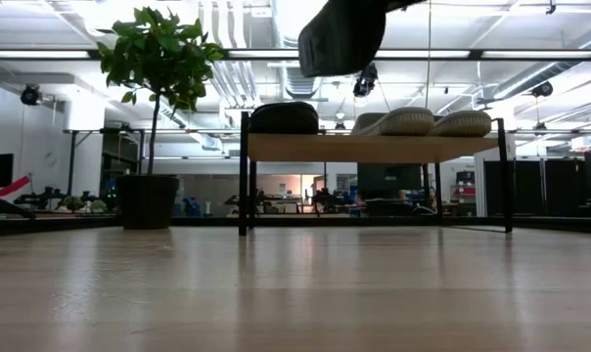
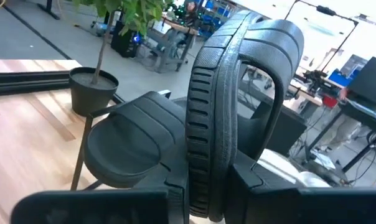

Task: Pick and place slides into the shelf
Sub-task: Put the black slide on the shelf

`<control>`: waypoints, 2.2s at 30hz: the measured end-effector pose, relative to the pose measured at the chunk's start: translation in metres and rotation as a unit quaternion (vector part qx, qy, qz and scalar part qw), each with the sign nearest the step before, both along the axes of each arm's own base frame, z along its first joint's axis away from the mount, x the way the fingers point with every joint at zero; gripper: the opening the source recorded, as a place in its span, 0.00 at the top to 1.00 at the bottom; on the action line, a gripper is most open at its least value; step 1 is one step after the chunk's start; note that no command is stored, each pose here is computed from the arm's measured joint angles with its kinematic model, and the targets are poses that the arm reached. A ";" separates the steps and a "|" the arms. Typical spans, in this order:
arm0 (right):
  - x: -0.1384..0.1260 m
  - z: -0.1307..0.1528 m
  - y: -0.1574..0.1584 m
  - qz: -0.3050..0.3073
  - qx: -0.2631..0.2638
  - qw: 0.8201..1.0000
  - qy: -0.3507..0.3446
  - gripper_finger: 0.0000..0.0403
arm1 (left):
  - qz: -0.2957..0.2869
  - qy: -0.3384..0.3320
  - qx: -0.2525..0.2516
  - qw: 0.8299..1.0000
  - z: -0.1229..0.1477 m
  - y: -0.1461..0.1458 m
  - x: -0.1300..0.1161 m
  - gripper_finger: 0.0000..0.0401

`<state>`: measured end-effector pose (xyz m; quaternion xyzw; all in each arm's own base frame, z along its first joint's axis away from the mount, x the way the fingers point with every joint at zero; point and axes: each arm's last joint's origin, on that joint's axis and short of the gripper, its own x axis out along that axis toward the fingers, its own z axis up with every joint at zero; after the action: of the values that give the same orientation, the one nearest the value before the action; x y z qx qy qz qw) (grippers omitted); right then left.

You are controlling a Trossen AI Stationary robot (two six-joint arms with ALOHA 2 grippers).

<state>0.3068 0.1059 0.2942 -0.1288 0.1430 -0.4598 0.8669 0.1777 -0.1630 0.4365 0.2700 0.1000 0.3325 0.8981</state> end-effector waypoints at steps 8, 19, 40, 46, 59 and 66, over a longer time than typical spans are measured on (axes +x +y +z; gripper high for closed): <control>-0.001 -0.017 -0.013 -0.026 0.027 0.999 -0.007 0.89 | -0.008 0.002 0.003 1.000 -0.002 -0.003 -0.002 0.41; 0.000 -0.039 -0.040 -0.055 0.074 0.996 -0.014 0.90 | -0.009 0.002 0.003 1.000 -0.003 -0.004 -0.002 0.41; 0.012 -0.026 -0.045 -0.022 0.113 0.993 -0.019 0.90 | -0.009 0.008 0.009 1.000 -0.008 -0.005 -0.001 0.41; 0.013 -0.026 -0.045 -0.010 0.126 0.992 -0.012 0.90 | -0.009 0.008 0.009 1.000 -0.008 -0.005 -0.001 0.41; 0.018 -0.024 -0.061 -0.009 0.114 0.993 0.013 0.90 | -0.009 0.013 0.015 1.000 -0.011 -0.009 0.002 0.41; 0.020 -0.027 -0.071 -0.013 0.131 0.991 0.012 0.90 | -0.009 0.016 0.019 1.000 -0.014 -0.011 0.004 0.41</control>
<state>0.3267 0.0350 0.2676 -0.0179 0.2145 -0.4465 0.8685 0.1819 -0.1744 0.4226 0.2933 0.1057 0.3220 0.8939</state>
